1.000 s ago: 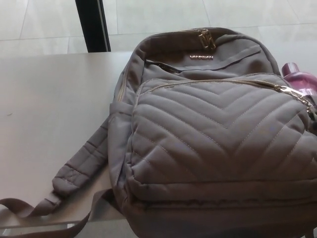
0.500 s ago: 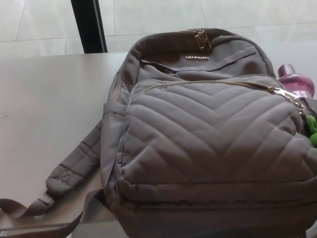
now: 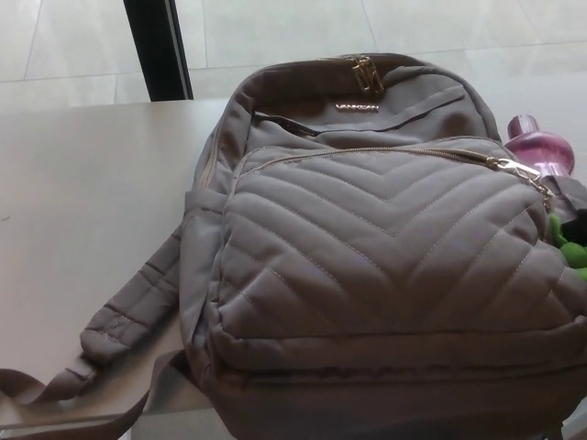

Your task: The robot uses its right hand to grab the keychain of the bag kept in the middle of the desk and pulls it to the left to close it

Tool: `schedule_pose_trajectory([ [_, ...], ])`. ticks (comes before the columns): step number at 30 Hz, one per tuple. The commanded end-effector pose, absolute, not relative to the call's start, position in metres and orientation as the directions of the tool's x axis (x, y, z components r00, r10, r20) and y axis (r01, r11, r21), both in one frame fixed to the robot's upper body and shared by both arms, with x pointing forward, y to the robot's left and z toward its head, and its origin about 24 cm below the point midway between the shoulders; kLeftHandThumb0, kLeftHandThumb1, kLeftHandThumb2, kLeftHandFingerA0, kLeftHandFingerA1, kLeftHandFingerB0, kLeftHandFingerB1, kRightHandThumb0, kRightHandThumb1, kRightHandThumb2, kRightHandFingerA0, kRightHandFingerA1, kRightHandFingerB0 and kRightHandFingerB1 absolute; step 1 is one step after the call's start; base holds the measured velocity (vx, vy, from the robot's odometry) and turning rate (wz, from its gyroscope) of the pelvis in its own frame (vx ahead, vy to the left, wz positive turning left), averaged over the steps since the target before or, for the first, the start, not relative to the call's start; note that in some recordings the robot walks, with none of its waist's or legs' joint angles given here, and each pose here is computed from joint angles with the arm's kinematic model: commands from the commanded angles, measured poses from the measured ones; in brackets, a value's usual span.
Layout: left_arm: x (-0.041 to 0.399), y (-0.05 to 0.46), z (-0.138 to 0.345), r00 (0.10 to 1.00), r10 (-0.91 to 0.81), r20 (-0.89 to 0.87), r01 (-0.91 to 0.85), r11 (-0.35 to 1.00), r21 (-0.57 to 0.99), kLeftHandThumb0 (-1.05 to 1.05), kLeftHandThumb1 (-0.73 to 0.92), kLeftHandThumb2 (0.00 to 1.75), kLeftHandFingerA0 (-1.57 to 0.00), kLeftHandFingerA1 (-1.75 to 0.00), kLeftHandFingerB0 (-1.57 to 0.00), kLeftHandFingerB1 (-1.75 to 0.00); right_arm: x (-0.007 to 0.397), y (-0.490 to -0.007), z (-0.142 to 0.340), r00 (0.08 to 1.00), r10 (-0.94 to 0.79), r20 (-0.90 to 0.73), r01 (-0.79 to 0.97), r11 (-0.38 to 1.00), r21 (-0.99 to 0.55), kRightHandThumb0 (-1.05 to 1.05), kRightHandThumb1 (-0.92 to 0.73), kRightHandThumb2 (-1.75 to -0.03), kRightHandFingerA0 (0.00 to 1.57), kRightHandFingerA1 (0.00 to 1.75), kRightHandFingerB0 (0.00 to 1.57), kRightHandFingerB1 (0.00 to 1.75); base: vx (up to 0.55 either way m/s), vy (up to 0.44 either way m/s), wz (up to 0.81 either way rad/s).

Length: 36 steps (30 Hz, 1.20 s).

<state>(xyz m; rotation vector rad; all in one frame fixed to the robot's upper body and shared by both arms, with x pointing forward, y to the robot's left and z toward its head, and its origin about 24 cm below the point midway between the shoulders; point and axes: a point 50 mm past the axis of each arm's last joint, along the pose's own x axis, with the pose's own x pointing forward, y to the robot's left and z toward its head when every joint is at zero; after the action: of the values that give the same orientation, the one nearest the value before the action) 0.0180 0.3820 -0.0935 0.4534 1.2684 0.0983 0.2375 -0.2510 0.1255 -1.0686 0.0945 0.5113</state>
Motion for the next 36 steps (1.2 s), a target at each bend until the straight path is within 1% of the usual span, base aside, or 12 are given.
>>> schedule_pose_trajectory([
  [1,0.019,0.385,-0.09,0.313,0.327,-0.892,0.18,0.901,0.394,-0.44,0.9,0.65,-0.42,-0.53,-0.32,-0.43,0.236,-0.237,0.127,0.815,0.45,-0.364,-0.529,0.322,-0.785,-0.03,-0.8,-0.6,0.83,1.57,0.56,0.55,0.0,0.0,0.0],
  [7,0.02,0.39,-0.087,0.314,0.339,-0.887,0.15,0.904,0.399,-0.4,0.89,0.65,-0.42,-0.54,-0.32,-0.43,0.242,-0.23,0.146,0.748,0.464,-0.476,-0.591,0.138,-0.794,-0.08,-0.73,-0.56,0.72,1.66,0.54,0.46,0.0,0.0,0.0],
  [9,0.021,0.39,-0.087,0.319,0.331,-0.888,0.136,0.911,0.389,-0.39,0.9,0.67,-0.39,-0.54,-0.3,-0.43,0.243,-0.228,0.149,0.739,0.46,-0.492,-0.604,0.127,-0.787,-0.1,-0.71,-0.56,0.7,1.63,0.54,0.45,0.0,0.0,0.0],
  [10,0.02,0.391,-0.087,0.311,0.336,-0.889,0.153,0.905,0.396,-0.42,0.9,0.67,-0.39,-0.51,-0.28,-0.42,0.246,-0.223,0.155,0.717,0.463,-0.52,-0.605,0.045,-0.795,-0.24,-0.66,-0.61,0.74,1.47,0.56,0.46,0.0,0.0,0.0],
  [14,0.02,0.39,-0.088,0.31,0.331,-0.891,0.181,0.9,0.397,-0.47,0.92,0.66,-0.42,-0.55,-0.29,-0.43,0.25,-0.214,0.164,0.709,0.489,-0.508,-0.582,-0.001,-0.813,-0.24,-0.75,-0.62,0.82,1.47,0.67,0.53,0.0,0.0,0.0],
  [16,0.019,0.388,-0.09,0.306,0.332,-0.892,0.199,0.894,0.401,-0.48,0.92,0.69,-0.41,-0.54,-0.28,-0.43,0.254,-0.21,0.166,0.731,0.523,-0.438,-0.528,0.026,-0.849,-0.13,-0.77,-0.69,0.88,1.55,0.79,0.76,0.0,0.0,0.0],
  [17,0.02,0.388,-0.09,0.307,0.332,-0.892,0.197,0.895,0.401,-0.48,0.92,0.69,-0.41,-0.54,-0.28,-0.43,0.255,-0.21,0.166,0.731,0.523,-0.439,-0.527,0.025,-0.849,-0.13,-0.77,-0.69,0.88,1.55,0.79,0.76,0.0,0.0,0.0],
  [19,0.019,0.388,-0.09,0.31,0.327,-0.893,0.189,0.899,0.395,-0.52,0.92,0.73,-0.38,-0.52,-0.25,-0.42,0.257,-0.209,0.167,0.756,0.524,-0.391,-0.472,0.023,-0.881,-0.18,-0.76,-0.84,0.82,1.68,0.74,1.37,0.0,0.0,0.0],
  [20,0.019,0.387,-0.09,0.313,0.324,-0.893,0.183,0.902,0.392,-0.51,0.92,0.74,-0.38,-0.52,-0.25,-0.42,0.258,-0.21,0.167,0.769,0.515,-0.379,-0.453,0.02,-0.891,-0.19,-0.77,-0.82,0.8,1.72,0.71,1.42,0.0,0.0,0.0],
  [26,0.018,0.387,-0.09,0.316,0.323,-0.892,0.19,0.9,0.393,-0.54,0.92,0.77,-0.38,-0.51,-0.24,-0.42,0.258,-0.216,0.165,0.806,0.505,-0.308,-0.397,0.075,-0.915,-0.22,-0.7,-0.91,0.82,1.73,0.72,1.44,0.0,0.0,0.0],
  [29,0.018,0.385,-0.092,0.318,0.321,-0.892,0.171,0.906,0.387,-0.56,0.92,0.79,-0.37,-0.52,-0.24,-0.43,0.259,-0.223,0.165,0.848,0.475,-0.234,-0.355,0.181,-0.917,-0.21,-0.65,-0.98,0.82,1.71,0.72,1.42,0.0,0.0,0.0],
  [36,0.019,0.381,-0.094,0.321,0.312,-0.894,0.191,0.903,0.384,-0.58,0.92,0.82,-0.38,-0.53,-0.23,-0.43,0.253,-0.235,0.156,0.907,0.376,-0.189,-0.326,0.345,-0.88,-0.21,-0.7,-0.87,0.77,1.75,0.64,1.53,0.0,0.0,0.0],
])
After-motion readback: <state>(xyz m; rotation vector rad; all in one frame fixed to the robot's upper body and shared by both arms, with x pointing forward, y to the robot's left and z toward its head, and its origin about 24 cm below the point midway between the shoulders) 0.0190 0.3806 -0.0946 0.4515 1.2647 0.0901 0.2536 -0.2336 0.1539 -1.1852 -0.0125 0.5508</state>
